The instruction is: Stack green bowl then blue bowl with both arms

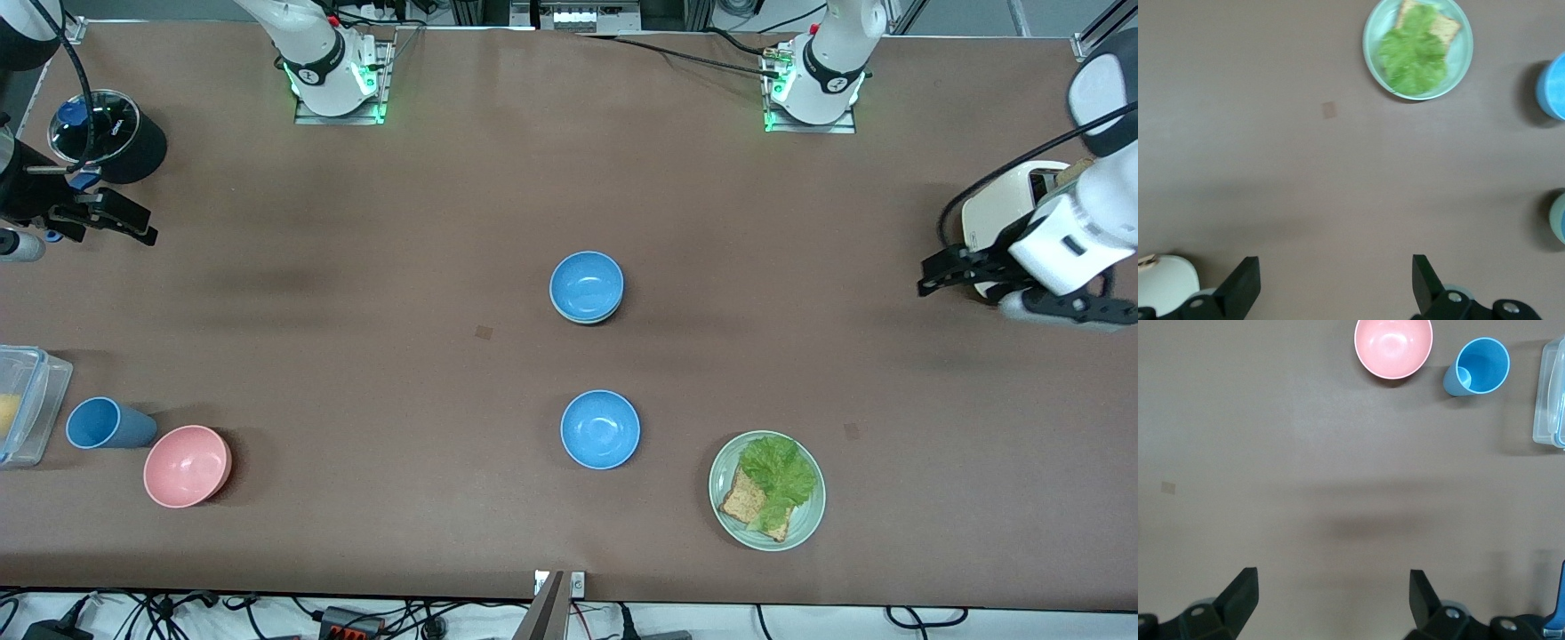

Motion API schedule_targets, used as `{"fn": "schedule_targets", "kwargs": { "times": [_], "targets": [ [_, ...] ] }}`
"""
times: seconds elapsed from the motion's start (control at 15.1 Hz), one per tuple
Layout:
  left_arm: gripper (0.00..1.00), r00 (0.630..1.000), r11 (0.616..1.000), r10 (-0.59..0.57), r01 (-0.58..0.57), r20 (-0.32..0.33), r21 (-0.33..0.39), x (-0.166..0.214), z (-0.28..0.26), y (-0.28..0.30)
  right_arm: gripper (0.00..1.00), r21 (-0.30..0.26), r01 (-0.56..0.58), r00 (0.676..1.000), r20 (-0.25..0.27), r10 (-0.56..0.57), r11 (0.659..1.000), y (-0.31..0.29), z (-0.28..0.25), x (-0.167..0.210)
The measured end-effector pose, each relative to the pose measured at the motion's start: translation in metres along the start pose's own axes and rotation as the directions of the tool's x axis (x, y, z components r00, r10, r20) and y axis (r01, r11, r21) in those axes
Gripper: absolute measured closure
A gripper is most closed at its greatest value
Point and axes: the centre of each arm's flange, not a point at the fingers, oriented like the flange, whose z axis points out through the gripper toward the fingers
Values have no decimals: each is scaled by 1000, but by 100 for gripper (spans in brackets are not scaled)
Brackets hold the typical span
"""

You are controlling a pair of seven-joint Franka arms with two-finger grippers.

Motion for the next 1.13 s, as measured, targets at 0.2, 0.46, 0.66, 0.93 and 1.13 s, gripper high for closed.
{"fn": "schedule_targets", "kwargs": {
  "times": [0.2,0.46,0.66,0.93,1.13],
  "targets": [
    [0,1000,1000,-3,2,19,10,-10,-9,2,0,0,-1,1000,0,1,1000,0,0,0],
    [0,998,999,18,-20,56,26,-17,-13,27,0,0,0,1000,1,0,1000,0,0,0],
    [0,997,999,-22,20,80,28,-19,-13,30,0,0,0,1000,8,0,1000,0,1,-1],
    [0,980,984,-175,172,91,43,-21,-11,36,0,0,0,1000,15,0,1000,0,1,-2],
    [0,980,983,-179,175,90,50,-21,-11,40,0,0,0,1000,17,0,1000,0,1,-2]
  ]
}}
